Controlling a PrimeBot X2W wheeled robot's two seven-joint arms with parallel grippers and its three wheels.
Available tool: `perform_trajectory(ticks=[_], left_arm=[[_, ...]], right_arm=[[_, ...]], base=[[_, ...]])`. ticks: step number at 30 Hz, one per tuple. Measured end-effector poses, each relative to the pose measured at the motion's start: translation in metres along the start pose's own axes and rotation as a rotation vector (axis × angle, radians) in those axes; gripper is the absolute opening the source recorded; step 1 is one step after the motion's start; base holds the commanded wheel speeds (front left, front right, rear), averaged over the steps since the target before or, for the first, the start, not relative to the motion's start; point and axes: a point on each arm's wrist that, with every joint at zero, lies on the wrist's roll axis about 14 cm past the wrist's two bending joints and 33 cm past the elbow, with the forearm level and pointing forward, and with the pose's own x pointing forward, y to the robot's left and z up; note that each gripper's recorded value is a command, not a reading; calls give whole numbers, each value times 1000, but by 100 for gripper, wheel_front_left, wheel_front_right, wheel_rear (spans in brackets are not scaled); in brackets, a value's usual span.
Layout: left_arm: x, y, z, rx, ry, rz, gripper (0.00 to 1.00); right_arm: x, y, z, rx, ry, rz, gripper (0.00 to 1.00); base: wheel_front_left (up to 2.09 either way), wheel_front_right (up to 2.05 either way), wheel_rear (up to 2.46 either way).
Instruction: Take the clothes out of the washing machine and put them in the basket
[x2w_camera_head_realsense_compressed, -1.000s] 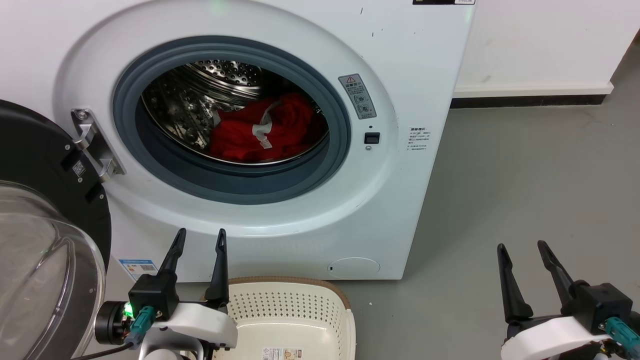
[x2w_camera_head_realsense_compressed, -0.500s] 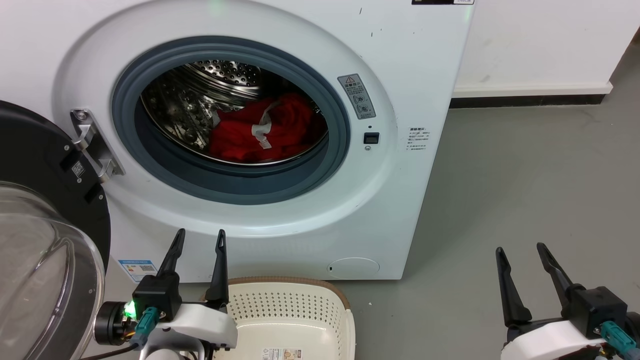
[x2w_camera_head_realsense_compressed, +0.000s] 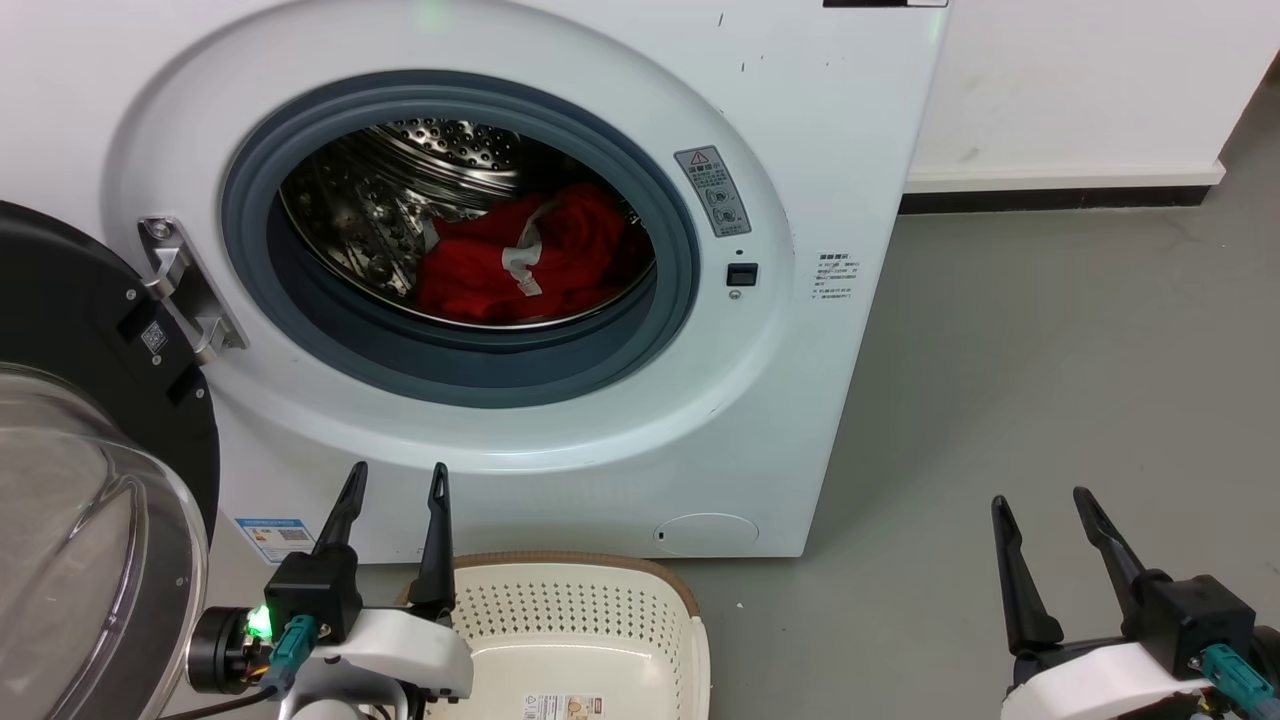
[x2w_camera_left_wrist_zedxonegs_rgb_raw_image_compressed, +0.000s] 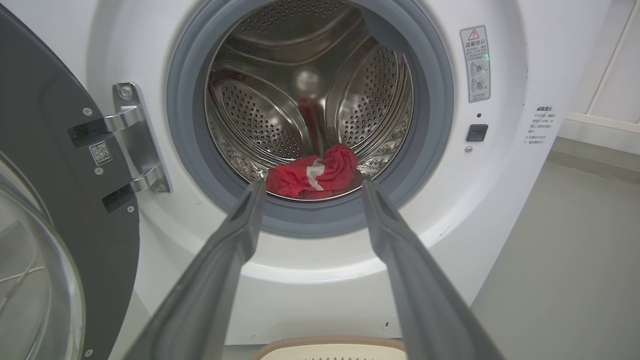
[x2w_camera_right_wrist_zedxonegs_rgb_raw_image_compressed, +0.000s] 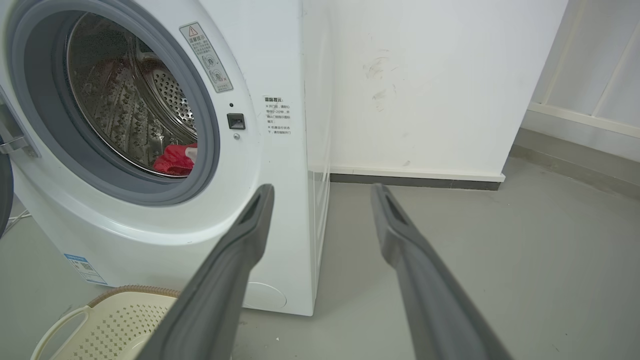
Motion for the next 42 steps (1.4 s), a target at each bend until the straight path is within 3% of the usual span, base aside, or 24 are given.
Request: perform_trajectory(ticks=[13,26,42], left_arm=[[34,-4,-9,36,21,-36,100],[142,-2,-32,115,109,-115,100],[256,3,-110,233,321,-180,100]], right_arm=[[12,-4,-5,0,10,-11,100],[34,-25,-30,19,50,-66,100],[46,-53,-88,56,170,-151,100]], base=[[0,0,0],[0,0,0],[0,0,0]])
